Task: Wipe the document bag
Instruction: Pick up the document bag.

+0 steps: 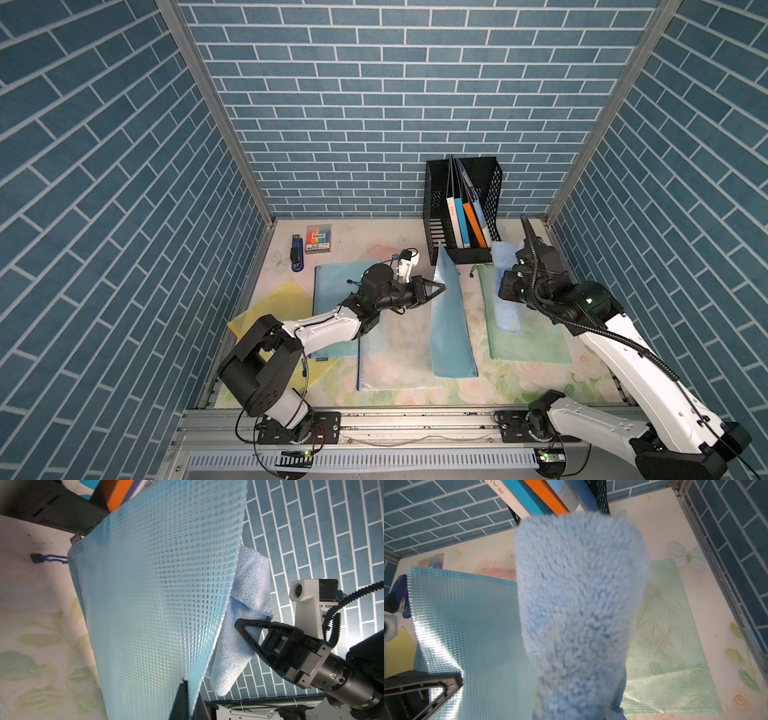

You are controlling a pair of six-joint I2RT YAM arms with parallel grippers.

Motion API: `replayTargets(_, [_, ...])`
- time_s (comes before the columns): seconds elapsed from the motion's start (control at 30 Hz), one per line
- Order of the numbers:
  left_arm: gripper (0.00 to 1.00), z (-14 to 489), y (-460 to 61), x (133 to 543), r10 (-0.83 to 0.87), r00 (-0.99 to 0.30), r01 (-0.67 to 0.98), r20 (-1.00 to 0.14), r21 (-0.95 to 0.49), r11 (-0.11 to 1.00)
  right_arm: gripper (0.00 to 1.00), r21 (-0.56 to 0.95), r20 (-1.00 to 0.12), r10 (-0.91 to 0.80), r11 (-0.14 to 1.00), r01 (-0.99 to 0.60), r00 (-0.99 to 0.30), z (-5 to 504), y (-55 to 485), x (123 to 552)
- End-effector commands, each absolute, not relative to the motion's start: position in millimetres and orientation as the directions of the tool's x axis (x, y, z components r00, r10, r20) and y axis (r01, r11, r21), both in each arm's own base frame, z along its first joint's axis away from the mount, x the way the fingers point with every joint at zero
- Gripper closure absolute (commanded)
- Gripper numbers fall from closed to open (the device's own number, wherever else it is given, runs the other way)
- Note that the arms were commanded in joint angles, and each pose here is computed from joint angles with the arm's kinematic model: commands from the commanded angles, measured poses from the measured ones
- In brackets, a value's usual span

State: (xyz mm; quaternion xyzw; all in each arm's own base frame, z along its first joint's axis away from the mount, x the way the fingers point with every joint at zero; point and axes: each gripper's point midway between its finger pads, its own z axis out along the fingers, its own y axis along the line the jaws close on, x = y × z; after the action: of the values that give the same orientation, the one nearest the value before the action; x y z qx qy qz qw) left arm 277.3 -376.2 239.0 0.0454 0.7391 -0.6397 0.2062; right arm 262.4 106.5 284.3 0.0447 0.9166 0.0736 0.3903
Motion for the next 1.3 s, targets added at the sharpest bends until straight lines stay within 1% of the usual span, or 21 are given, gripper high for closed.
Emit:
replayTargets(0.0, [1.0, 266, -396, 271, -0.158, -0.902, 0.386, -0.402, -0.914, 0.122, 1.0, 0.109, -0.731, 0.121, 0.992, 0.06, -0.672, 294, 86, 254])
replayTargets(0.17, [1.0, 286, -421, 270, -0.134, -0.901, 0.408, -0.413, -0.911, 0.064, 1.0, 0.097, -0.766, 0.138, 0.99, 0.099, -0.627, 311, 68, 244])
replayTargets(0.23, [1.0, 294, -431, 269, -0.128, -0.905, 0.406, -0.406, -0.914, 0.023, 1.0, 0.095, -0.779, 0.141, 0.99, 0.108, -0.61, 319, 62, 240])
replayTargets(0.33, [1.0, 300, -449, 267, -0.106, -0.927, 0.367, -0.36, -0.929, -0.05, 1.0, 0.085, -0.793, 0.141, 0.989, 0.123, -0.592, 327, 54, 235])
replayTargets(0.47, [1.0, 308, -480, 261, -0.069, -0.933, 0.36, -0.354, -0.927, -0.107, 1.0, 0.076, -0.798, 0.142, 0.988, 0.136, -0.585, 331, 47, 230])
replayTargets(0.6, [1.0, 323, -509, 252, -0.014, -0.947, 0.317, -0.322, -0.924, -0.215, 1.0, 0.069, -0.797, 0.139, 0.988, 0.139, -0.588, 331, 46, 229])
replayTargets(0.77, [1.0, 325, -523, 267, -0.059, -0.946, 0.323, -0.318, -0.917, -0.235, 1.0, 0.057, -0.809, 0.137, 0.986, 0.155, -0.572, 338, 40, 227])
replayTargets(0.9, [1.0, 329, -530, 273, -0.084, -0.967, 0.255, -0.241, -0.906, -0.337, 1.0, 0.04, -0.817, 0.125, 0.986, 0.161, -0.563, 342, 35, 226])
replayTargets(1.07, [1.0, 319, -562, 272, -0.084, -0.973, 0.231, -0.215, -0.904, -0.359, 1.0, 0.026, -0.81, 0.113, 0.987, 0.158, -0.575, 338, 35, 226])
replayTargets(1.2, [1.0, 310, -580, 276, -0.093, -0.987, 0.162, -0.134, -0.872, -0.462, 1.0, 0.015, -0.796, 0.104, 0.988, 0.152, -0.596, 330, 38, 228])
replayTargets(1.27, [1.0, 301, -584, 283, -0.126, -0.987, 0.146, -0.097, -0.863, -0.483, 1.0, 0.015, -0.791, 0.103, 0.989, 0.149, -0.603, 327, 39, 228])
